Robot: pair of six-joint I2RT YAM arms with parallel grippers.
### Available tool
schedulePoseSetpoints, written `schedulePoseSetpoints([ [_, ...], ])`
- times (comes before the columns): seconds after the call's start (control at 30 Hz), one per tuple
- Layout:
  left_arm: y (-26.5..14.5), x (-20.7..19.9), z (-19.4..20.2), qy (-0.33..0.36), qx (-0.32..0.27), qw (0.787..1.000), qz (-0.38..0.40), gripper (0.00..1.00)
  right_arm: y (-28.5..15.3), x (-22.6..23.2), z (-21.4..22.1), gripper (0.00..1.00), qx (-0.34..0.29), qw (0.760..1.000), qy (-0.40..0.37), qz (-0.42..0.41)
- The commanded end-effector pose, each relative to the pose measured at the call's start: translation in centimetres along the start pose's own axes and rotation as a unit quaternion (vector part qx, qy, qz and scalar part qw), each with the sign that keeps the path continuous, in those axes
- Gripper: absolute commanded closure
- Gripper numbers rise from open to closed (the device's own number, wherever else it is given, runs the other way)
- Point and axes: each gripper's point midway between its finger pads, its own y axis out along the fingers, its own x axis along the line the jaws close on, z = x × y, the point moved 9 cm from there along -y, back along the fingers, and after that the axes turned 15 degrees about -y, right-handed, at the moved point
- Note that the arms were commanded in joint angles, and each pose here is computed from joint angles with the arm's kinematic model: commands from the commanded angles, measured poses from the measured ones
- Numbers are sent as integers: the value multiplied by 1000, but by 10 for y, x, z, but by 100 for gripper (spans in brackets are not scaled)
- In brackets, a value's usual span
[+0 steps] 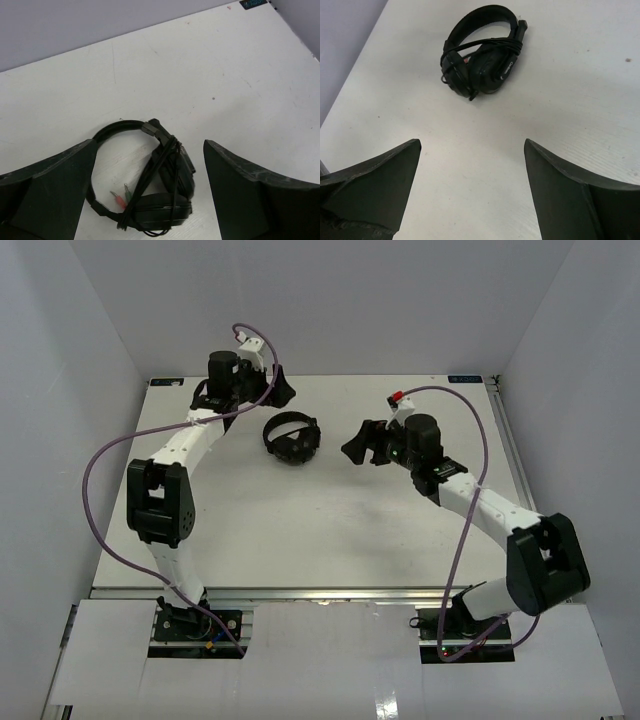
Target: Wrap the headphones
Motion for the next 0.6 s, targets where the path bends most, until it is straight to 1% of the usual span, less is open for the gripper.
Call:
schedulePoseSetpoints([
  [0.0,17,16,16,-67,33,996,-40,2,-40,6,-11,10,24,999,-14,44],
  [0.07,29,28,25,-67,50,995,-48,2,-54,8,-18,10,3,998,-23,54],
  [0.2,34,39,30,-64,47,994,-75,2,-63,6,-22,10,-17,996,-40,80],
  [0.27,21,33,23,-67,27,994,-80,2,-55,3,-25,10,-12,995,-41,85],
  [0.33,10,20,12,-83,1,994,-65,2,-47,0,-22,10,9,995,-35,92],
  [0.4,-11,1,-1,-105,-29,993,-48,2,-42,-4,-22,10,20,992,-27,118],
  [0.5,-45,-24,-15,-142,-61,987,-48,2,-42,-7,-19,10,37,989,-14,142],
  [0.57,-64,-35,-11,-156,-50,983,-87,2,-45,-4,-26,10,42,988,4,146],
])
